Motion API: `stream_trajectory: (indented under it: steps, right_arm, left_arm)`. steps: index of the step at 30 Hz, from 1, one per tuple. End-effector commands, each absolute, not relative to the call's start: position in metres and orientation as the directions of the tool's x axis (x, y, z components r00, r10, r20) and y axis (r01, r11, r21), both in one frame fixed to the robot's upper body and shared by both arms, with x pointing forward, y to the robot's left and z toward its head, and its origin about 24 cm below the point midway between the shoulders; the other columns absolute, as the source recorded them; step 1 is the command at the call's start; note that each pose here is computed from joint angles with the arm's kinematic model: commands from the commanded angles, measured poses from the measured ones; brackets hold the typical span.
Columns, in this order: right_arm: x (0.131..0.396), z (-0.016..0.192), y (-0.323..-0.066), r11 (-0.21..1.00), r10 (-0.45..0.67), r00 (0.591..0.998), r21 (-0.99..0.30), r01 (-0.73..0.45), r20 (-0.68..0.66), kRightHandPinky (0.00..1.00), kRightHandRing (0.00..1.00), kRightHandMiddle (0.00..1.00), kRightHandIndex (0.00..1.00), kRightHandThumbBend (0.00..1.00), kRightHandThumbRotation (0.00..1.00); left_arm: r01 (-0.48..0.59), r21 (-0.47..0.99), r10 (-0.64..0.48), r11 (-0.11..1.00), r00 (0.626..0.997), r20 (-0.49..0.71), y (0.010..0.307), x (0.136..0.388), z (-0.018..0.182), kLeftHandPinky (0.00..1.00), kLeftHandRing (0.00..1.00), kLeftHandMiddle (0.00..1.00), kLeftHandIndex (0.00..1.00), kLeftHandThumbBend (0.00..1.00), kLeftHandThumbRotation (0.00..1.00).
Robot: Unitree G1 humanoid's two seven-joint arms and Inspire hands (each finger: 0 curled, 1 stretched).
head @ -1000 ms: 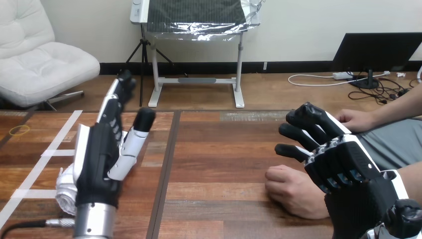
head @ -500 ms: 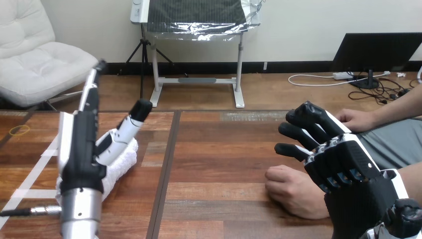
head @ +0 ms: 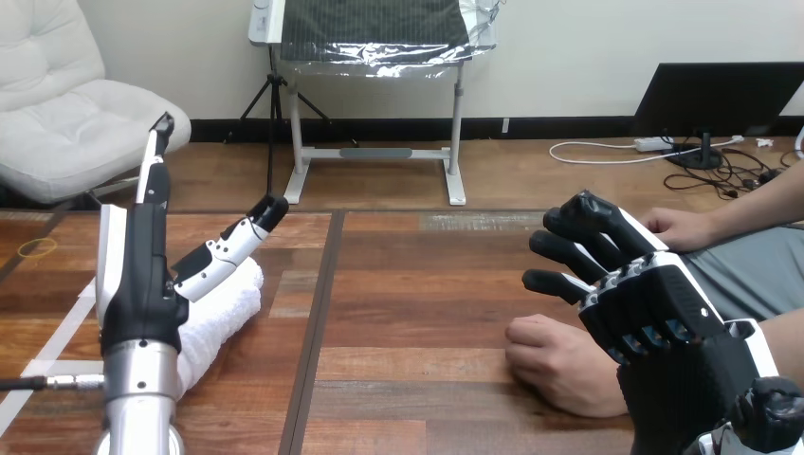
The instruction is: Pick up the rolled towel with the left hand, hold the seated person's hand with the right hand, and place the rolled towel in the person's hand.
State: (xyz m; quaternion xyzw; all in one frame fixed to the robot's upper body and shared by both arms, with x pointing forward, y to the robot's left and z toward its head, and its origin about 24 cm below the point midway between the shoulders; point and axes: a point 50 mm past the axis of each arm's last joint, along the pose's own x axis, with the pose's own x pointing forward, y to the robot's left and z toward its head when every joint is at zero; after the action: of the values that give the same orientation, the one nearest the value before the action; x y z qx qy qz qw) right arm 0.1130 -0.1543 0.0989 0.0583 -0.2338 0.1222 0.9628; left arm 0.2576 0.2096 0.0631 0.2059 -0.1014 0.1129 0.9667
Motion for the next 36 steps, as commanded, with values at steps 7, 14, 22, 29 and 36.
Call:
stream_trajectory:
  steps: [7, 14, 22, 29, 36]
  right_arm:
    - [0.120, 0.106, -0.152, 0.960, 0.212, 0.827, 0.046, -0.275, 0.521, 0.77, 0.84, 0.85, 0.85, 0.86, 1.00]
    - [0.119, 0.107, -0.153, 0.961, 0.209, 0.827, 0.048, -0.273, 0.521, 0.77, 0.84, 0.85, 0.85, 0.86, 1.00]
    - [0.119, 0.107, -0.153, 0.963, 0.205, 0.827, 0.043, -0.267, 0.524, 0.76, 0.83, 0.85, 0.84, 0.86, 1.00]
    - [0.118, 0.107, -0.154, 0.964, 0.204, 0.829, 0.041, -0.263, 0.521, 0.76, 0.83, 0.85, 0.84, 0.87, 1.00]
    - [0.118, 0.108, -0.154, 0.965, 0.203, 0.829, 0.039, -0.260, 0.520, 0.76, 0.83, 0.85, 0.84, 0.87, 1.00]
  left_arm:
    - [-0.295, 0.440, 0.190, 0.848, 0.945, 0.268, 0.213, 0.283, 0.075, 0.98, 1.00, 1.00, 1.00, 0.98, 0.31]
    - [-0.304, 0.470, 0.201, 0.829, 0.945, 0.257, 0.216, 0.290, 0.071, 0.94, 1.00, 1.00, 1.00, 0.99, 0.15]
    - [-0.301, 0.505, 0.207, 0.809, 0.950, 0.235, 0.218, 0.296, 0.066, 0.92, 1.00, 1.00, 1.00, 1.00, 0.05]
    - [-0.298, 0.546, 0.214, 0.783, 0.953, 0.212, 0.217, 0.300, 0.061, 0.89, 1.00, 1.00, 1.00, 1.00, 0.05]
    - [-0.293, 0.572, 0.224, 0.766, 0.956, 0.190, 0.216, 0.303, 0.058, 0.88, 1.00, 1.00, 1.00, 1.00, 0.05]
